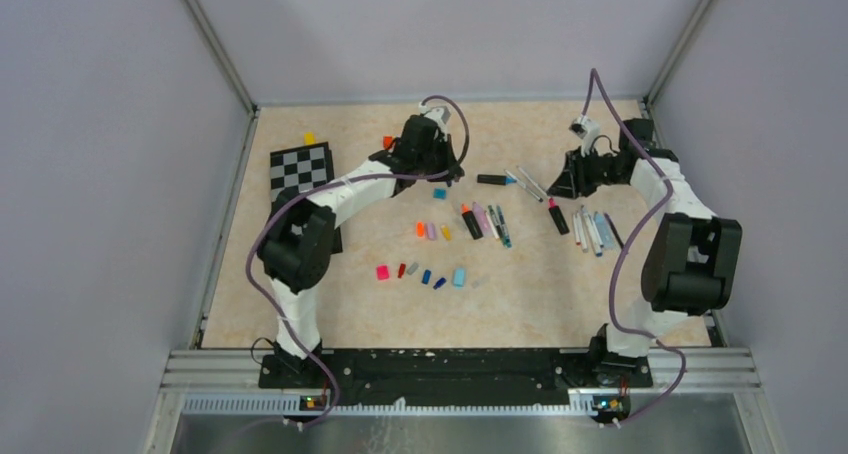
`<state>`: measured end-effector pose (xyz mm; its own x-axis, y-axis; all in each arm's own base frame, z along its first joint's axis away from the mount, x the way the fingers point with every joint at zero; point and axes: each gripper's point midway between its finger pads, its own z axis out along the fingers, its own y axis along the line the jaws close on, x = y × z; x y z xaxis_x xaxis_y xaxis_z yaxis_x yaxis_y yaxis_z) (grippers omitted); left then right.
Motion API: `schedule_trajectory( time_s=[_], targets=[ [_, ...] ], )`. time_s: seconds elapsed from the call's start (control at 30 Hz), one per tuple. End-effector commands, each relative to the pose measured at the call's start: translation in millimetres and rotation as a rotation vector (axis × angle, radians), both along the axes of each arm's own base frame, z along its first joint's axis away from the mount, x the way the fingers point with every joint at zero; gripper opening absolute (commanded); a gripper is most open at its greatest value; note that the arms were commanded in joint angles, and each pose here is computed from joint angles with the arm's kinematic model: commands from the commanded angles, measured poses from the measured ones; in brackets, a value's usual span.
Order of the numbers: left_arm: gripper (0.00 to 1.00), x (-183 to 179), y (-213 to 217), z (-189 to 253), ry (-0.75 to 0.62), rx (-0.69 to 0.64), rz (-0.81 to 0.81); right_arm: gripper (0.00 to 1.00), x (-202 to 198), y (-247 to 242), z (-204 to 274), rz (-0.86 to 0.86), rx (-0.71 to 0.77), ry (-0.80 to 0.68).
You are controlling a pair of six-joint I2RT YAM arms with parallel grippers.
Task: Open the pen caps
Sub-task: Place the pen cap at the center of the board.
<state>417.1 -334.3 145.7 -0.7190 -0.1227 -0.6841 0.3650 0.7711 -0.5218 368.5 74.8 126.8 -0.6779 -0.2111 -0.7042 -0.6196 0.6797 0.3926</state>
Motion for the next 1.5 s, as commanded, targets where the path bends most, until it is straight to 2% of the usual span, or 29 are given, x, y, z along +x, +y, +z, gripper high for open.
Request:
schedule_trajectory(
  time_s=[0.0, 0.17, 0.4, 0.63, 1.03, 1.23, 1.47],
  targets=[
    [0.00, 29.4, 5.4, -14.3, 0.047, 0.166, 0.127, 0.33, 0.5, 0.0, 36.3, 0.000, 0.069, -0.142],
    [0.00, 53.4, 0.8, -33.1, 0.077, 0.224, 0.217, 0.33, -3.5, -0.3, 38.7, 0.002, 0.088, -0.149],
    [0.00, 72.6, -14.7, -53.1, 0.098, 0.253, 0.209, 0.33, -4.6, 1.0, 39.2, 0.013, 0.096, -0.148],
    [0.00, 87.5, -17.7, -61.2, 0.049, 0.298, 0.203, 0.33, -5.2, 1.0, 38.6, 0.016, 0.093, -0.149],
    [0.16, 92.2, -20.3, -76.4, 0.027, 0.329, 0.168, 0.33, -5.0, 0.4, 35.6, 0.016, 0.092, -0.141],
    [0.31, 93.9, -17.6, -71.7, 0.007, 0.346, 0.157, 0.33, -6.2, 0.6, 36.1, 0.014, 0.095, -0.138],
    [0.33, 93.2, -20.1, -58.8, -0.011, 0.330, 0.143, 0.33, -9.5, -0.4, 40.2, 0.005, 0.094, -0.155]
  ],
)
